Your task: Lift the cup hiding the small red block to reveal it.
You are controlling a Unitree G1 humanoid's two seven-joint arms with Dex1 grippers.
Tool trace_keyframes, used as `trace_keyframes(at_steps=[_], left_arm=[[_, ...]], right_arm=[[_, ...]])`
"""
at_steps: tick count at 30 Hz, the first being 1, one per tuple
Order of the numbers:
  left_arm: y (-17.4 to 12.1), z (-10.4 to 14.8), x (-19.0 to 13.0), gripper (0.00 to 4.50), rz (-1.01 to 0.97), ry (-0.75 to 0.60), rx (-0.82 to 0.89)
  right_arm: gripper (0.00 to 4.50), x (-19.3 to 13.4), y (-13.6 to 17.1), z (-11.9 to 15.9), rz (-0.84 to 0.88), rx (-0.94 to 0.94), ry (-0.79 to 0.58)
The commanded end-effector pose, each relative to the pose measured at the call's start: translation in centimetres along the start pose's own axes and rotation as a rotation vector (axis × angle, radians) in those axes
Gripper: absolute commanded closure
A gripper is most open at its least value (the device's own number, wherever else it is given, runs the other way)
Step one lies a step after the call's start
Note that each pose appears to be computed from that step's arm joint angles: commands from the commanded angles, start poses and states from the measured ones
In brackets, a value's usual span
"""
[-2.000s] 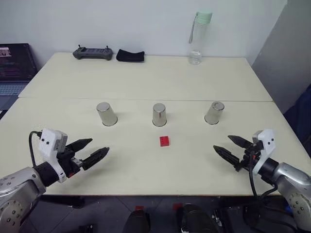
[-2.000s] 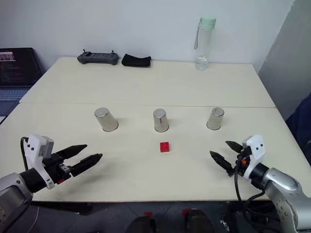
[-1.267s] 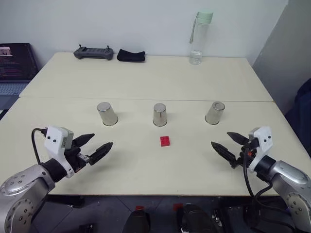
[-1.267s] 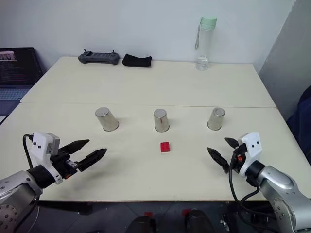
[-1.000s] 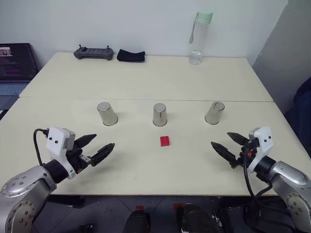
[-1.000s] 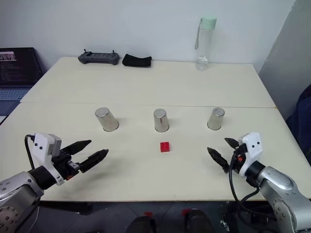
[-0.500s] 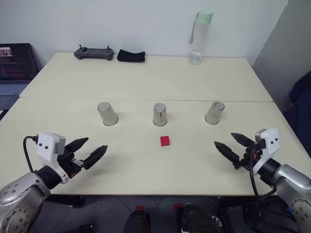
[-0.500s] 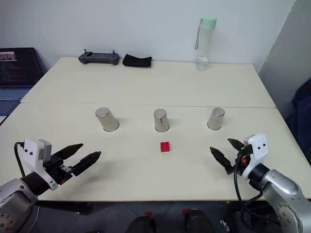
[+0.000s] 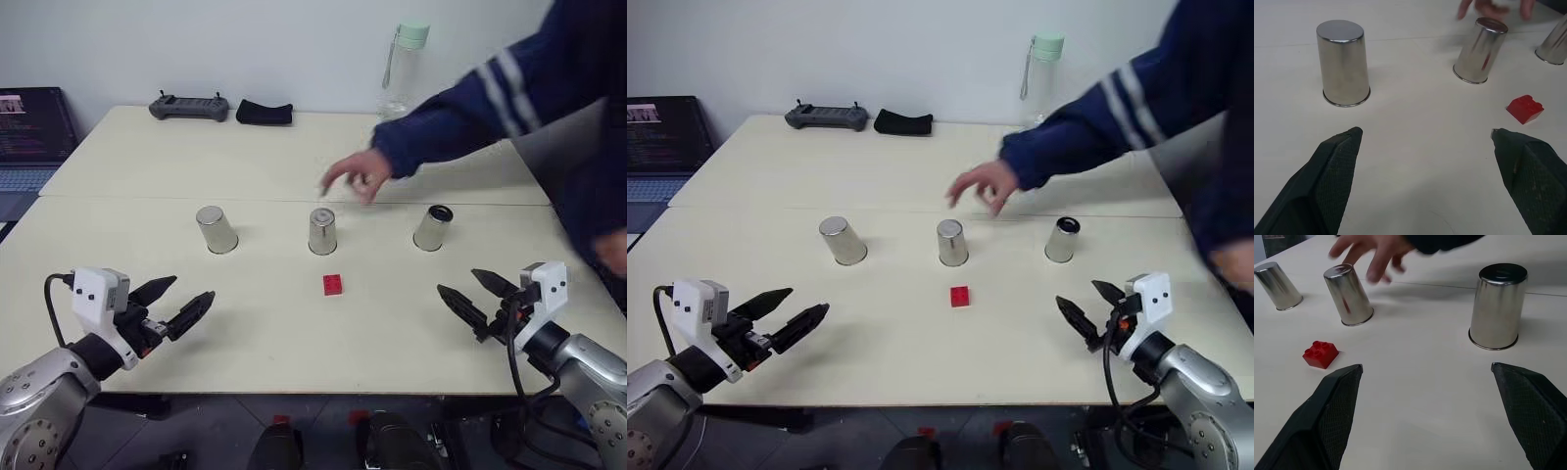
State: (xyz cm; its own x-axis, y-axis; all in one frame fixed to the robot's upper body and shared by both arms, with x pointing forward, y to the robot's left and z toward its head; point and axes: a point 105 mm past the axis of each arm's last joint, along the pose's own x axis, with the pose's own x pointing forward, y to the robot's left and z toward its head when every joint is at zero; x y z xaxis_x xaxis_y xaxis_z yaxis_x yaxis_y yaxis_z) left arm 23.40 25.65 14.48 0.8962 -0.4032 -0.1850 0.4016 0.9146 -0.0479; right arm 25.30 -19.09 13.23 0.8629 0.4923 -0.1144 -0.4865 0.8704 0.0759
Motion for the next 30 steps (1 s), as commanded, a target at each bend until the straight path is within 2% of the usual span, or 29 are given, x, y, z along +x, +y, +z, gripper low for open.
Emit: trace_keyframes(at_steps=[1, 30], left_arm=[[0.16, 0.98, -0.18, 0.0, 0.0, -0.027, 0.034], [0.26, 0.88, 0.22, 0.0, -0.02, -0.014, 0.048]], right_arm=[[0.02, -0.36, -0.13, 0.92, -0.01, -0.028, -0.039], [0.02, -0.22, 0.02, 0.75, -0.01, -0.027, -0.042]])
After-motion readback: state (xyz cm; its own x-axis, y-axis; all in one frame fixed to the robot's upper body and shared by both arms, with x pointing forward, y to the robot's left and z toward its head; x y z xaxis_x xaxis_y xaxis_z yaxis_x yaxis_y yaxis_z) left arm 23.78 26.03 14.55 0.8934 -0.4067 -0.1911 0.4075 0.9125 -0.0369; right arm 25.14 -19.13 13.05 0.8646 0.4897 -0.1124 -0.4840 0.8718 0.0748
